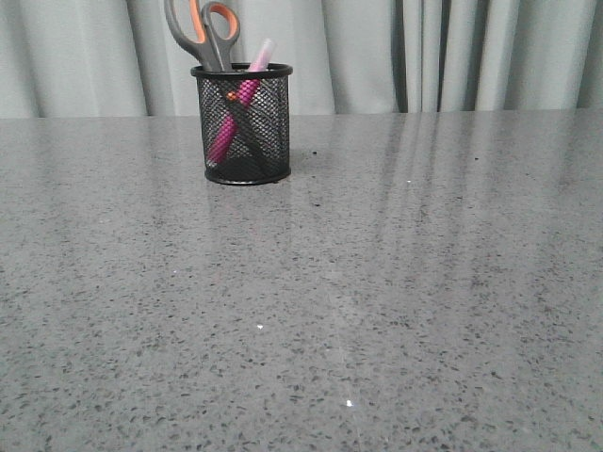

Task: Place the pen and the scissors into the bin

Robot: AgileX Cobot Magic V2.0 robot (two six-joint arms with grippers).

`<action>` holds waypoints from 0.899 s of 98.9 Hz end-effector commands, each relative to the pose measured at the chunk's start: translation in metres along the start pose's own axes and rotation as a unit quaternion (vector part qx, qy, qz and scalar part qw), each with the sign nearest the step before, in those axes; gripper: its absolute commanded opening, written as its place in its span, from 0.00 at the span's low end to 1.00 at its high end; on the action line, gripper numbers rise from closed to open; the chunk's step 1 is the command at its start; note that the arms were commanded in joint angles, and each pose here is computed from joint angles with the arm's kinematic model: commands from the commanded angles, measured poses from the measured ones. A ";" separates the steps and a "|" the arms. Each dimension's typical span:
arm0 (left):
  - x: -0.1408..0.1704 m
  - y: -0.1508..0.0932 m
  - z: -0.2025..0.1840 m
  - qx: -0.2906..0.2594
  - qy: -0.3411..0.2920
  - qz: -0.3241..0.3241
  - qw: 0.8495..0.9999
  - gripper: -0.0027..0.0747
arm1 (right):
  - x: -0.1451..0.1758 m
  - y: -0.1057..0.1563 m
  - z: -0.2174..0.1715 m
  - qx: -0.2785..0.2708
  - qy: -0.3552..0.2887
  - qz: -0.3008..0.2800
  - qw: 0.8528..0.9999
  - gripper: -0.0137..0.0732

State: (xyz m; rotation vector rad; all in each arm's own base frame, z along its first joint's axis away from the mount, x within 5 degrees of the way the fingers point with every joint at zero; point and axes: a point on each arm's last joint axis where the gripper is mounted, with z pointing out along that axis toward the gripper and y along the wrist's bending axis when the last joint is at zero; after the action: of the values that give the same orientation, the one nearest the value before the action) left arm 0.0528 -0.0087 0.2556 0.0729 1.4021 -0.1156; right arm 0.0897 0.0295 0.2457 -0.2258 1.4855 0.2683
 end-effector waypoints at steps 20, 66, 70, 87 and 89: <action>-0.008 -0.001 0.001 0.005 -0.006 -0.011 1.000 0.01 | -0.016 -0.001 0.001 0.004 -0.048 -0.004 0.999 0.08; 0.029 0.006 0.002 -0.030 0.055 -0.011 0.998 0.01 | -0.016 -0.001 0.001 0.004 -0.048 -0.004 0.999 0.08; 0.033 0.006 0.001 -0.031 0.060 0.001 0.998 0.01 | -0.016 -0.001 0.001 0.004 -0.048 -0.004 0.999 0.08; 0.045 0.007 -0.004 -0.032 0.044 0.018 0.998 0.01 | -0.016 -0.001 0.001 0.004 -0.048 -0.004 0.999 0.08; 0.046 0.007 -0.004 -0.032 0.040 0.019 0.999 0.01 | -0.016 -0.001 0.001 0.004 -0.048 -0.004 0.999 0.08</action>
State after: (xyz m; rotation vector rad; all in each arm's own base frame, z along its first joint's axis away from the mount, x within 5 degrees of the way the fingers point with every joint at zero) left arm 0.0578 -0.0046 0.2035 0.0714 1.5925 -0.0445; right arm 0.0897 0.0295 0.2455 -0.2261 1.4872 0.2682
